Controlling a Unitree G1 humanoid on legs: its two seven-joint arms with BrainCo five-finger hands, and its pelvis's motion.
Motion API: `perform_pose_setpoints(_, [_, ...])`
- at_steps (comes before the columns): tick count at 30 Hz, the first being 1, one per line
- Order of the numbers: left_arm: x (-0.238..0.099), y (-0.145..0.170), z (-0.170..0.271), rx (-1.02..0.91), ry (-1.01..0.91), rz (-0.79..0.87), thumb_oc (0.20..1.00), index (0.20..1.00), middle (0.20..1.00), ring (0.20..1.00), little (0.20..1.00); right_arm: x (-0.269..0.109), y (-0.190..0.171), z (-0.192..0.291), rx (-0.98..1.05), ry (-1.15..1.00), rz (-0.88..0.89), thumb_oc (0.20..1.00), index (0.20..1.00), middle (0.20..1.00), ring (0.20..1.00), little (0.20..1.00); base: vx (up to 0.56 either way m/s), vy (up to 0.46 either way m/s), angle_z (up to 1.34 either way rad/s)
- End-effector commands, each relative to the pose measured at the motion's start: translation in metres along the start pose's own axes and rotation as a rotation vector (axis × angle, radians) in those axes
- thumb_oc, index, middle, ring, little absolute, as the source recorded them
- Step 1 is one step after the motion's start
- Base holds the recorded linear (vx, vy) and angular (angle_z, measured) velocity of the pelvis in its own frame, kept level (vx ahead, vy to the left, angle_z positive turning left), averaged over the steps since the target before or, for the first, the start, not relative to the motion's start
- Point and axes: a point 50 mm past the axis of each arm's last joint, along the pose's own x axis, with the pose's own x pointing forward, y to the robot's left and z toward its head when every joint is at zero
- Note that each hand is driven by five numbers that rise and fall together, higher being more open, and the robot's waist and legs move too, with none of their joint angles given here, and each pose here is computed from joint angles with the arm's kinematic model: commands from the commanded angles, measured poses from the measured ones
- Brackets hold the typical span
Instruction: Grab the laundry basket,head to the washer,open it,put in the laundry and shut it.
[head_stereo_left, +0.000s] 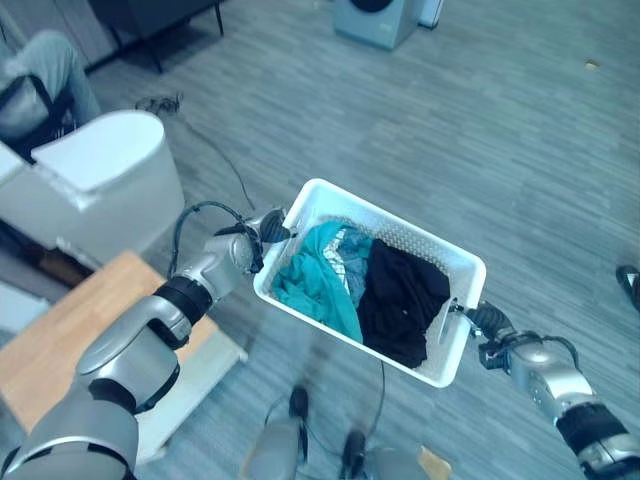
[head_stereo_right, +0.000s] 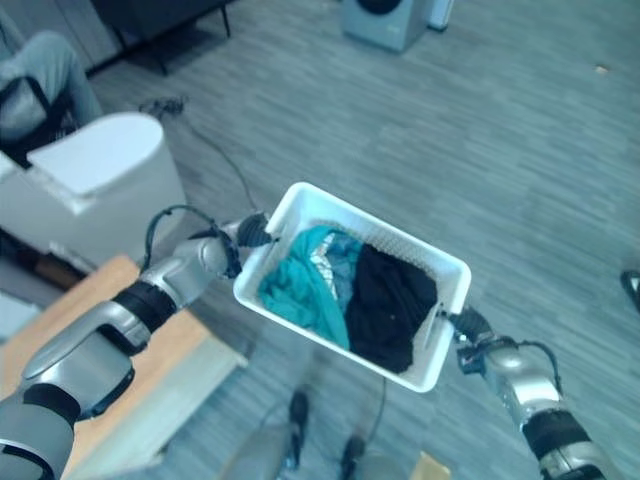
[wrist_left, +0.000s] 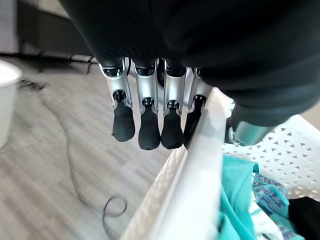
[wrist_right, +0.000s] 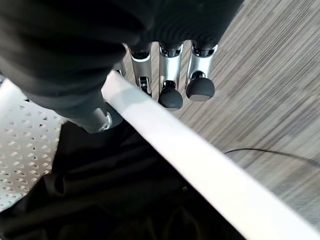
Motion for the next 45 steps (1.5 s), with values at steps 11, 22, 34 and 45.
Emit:
perform_pose_setpoints(11, [0.010,0.036,0.037,-0.087,-0.109,0.158,0.200,0.200,0.200,0.200,0.200,-0.009,-0.020,0.080,0.032,-0.342,0.011,0.200,0.200,0.200,0.200,0.200,0.38,-0.134,0.45])
perform_pose_setpoints(22, [0.003,0.030,0.011,-0.108,-0.054,0.137,0.200,0.200,0.200,0.200,0.200,-0.021,-0.048,0.079,0.009,-0.328,-0.062,0.200,0.200,0.200,0.200,0.200,0.49,-0.299,0.07])
perform_pose_setpoints(34, [0.009,0.030,0.048,-0.112,-0.167,0.129,0.200,0.200,0.200,0.200,0.200,-0.029,-0.048,0.075,0.023,-0.363,-0.078,0.200,0.200,0.200,0.200,0.200,0.38,-0.076,-0.25])
perform_pose_setpoints(45, [0.004,0.030,0.032,-0.105,-0.142,0.121,0.200,0.200,0.200,0.200,0.200,-0.004,0.002,0.074,0.089,-0.351,0.061,0.200,0.200,0.200,0.200,0.200,0.55,0.148,-0.29])
